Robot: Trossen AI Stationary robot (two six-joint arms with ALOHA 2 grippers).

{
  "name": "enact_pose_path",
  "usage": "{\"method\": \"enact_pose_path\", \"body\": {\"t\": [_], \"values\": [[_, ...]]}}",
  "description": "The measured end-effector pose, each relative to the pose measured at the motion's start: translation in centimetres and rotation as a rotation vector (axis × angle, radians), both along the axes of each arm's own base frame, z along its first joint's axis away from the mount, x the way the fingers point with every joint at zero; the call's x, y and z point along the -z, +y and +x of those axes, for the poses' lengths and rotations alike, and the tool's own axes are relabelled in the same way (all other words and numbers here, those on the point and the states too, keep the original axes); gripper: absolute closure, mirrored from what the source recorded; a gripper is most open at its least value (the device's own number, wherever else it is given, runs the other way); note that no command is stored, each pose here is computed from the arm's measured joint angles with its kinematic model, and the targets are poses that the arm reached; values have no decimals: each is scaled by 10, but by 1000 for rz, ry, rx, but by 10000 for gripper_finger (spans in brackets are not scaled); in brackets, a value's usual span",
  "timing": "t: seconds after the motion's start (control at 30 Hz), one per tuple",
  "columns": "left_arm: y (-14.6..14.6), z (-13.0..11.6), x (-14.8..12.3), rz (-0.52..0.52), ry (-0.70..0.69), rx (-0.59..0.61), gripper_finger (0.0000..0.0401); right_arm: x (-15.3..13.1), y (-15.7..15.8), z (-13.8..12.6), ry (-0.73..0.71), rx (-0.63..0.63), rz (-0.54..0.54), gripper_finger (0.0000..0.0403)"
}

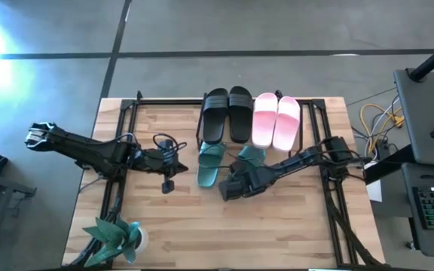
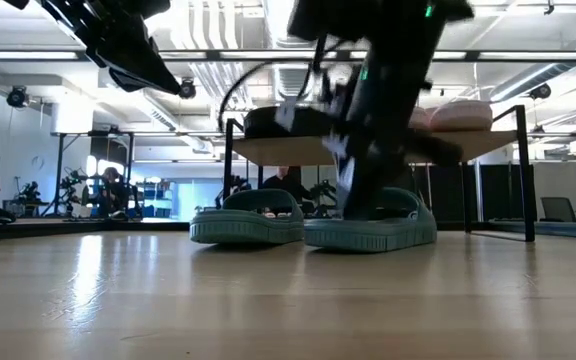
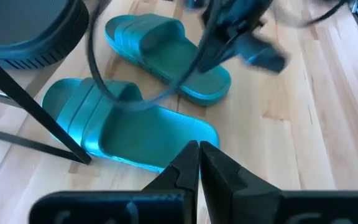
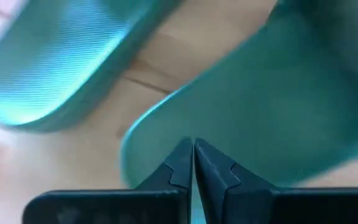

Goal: Pick and place slides into the shelf
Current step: Put the green slipper under the shelf

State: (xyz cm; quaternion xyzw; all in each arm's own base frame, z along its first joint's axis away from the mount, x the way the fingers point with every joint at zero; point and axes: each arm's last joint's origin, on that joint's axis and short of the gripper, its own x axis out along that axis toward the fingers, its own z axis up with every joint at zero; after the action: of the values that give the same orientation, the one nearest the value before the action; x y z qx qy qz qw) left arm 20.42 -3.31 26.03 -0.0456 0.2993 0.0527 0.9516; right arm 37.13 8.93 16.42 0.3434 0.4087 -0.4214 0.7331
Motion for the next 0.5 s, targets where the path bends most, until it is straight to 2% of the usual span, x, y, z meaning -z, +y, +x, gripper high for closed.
{"method": "enact_pose_path", "body": {"t": [0.07, 0.13, 0.3, 0.5], "values": [[0, 0, 0, 0, 0, 0, 401, -9, 10, -7, 29, 23, -19, 392], [0, 0, -1, -1, -3, 0, 401, -14, 18, -22, 136, 83, -48, 392], [0, -1, -1, 1, -2, 0, 401, -8, 25, -51, 299, 253, -82, 392], [0, 0, -1, 2, -2, 0, 401, 18, 7, -51, 289, 246, -51, 392]]}}
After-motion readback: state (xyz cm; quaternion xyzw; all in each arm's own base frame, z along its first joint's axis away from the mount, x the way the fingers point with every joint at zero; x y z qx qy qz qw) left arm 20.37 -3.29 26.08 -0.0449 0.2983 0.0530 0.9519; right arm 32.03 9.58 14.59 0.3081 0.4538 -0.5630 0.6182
